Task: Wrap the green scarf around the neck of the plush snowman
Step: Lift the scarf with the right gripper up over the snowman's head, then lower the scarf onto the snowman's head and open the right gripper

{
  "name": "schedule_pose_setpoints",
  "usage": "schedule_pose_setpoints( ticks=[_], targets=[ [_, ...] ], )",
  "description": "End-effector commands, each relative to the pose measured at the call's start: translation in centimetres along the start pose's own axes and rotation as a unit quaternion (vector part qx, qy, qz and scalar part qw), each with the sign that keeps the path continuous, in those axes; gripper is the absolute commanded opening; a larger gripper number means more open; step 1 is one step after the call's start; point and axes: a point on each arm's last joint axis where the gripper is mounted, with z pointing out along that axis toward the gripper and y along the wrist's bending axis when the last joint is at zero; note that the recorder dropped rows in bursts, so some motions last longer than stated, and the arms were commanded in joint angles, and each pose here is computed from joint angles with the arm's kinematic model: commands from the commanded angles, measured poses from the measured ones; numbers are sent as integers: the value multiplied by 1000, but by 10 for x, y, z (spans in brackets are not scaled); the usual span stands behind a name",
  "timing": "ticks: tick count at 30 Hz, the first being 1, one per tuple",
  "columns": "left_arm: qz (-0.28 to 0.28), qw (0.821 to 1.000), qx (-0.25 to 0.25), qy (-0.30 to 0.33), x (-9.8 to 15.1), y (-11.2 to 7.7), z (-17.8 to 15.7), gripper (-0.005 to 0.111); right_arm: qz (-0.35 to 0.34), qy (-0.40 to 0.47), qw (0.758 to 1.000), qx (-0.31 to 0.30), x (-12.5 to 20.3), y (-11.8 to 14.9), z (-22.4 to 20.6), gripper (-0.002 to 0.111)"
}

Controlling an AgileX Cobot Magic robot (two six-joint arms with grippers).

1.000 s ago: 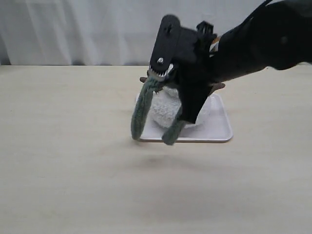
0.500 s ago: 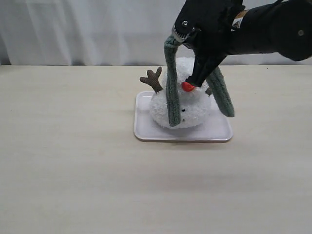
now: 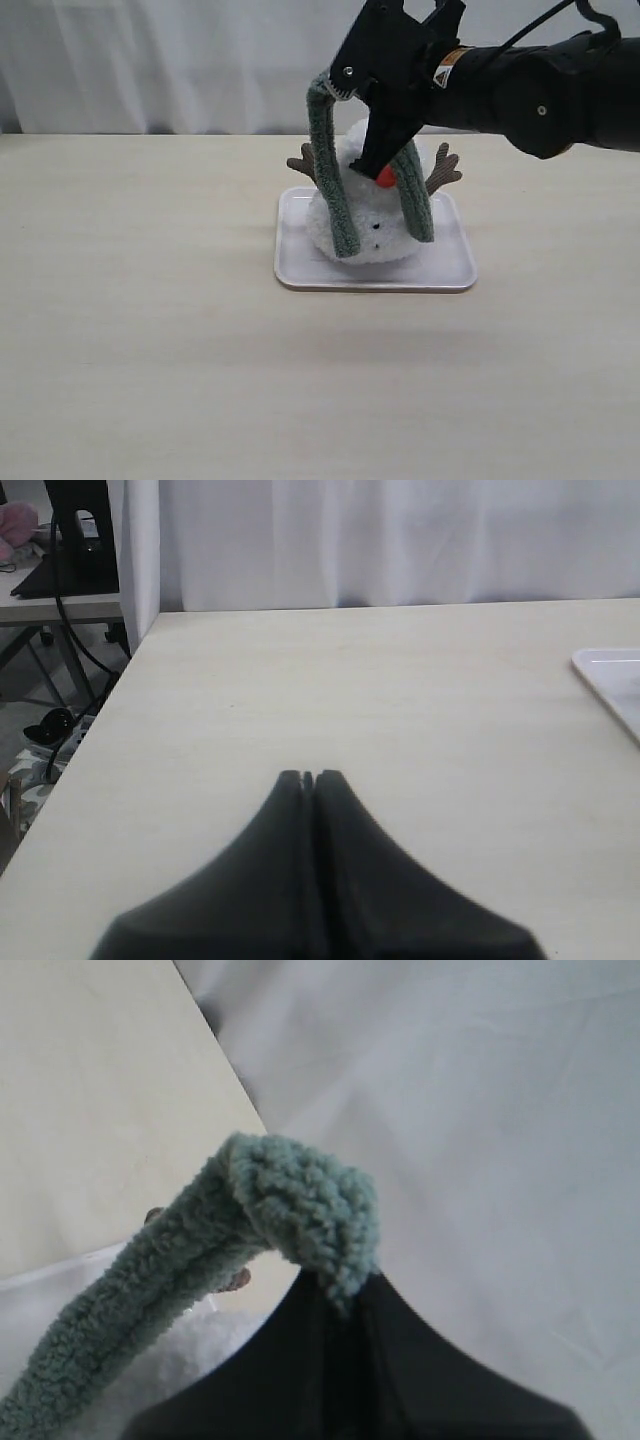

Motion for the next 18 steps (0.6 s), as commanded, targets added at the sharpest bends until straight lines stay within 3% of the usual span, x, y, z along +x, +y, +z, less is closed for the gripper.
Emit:
schedule_pose_setpoints(
  ticks=[1, 13, 18],
  targets=[
    [-1, 1000, 4, -7, -1, 0, 0, 0, -27, -6, 1000, 9, 0, -3, 1, 4],
    [-1, 1000, 4, -7, -1, 0, 0, 0, 53, 1, 998, 27, 26, -3, 26, 4],
    [-1, 1000, 4, -7, -1, 0, 0, 0, 26, 22, 999, 2, 27, 4, 27, 4]
  ],
)
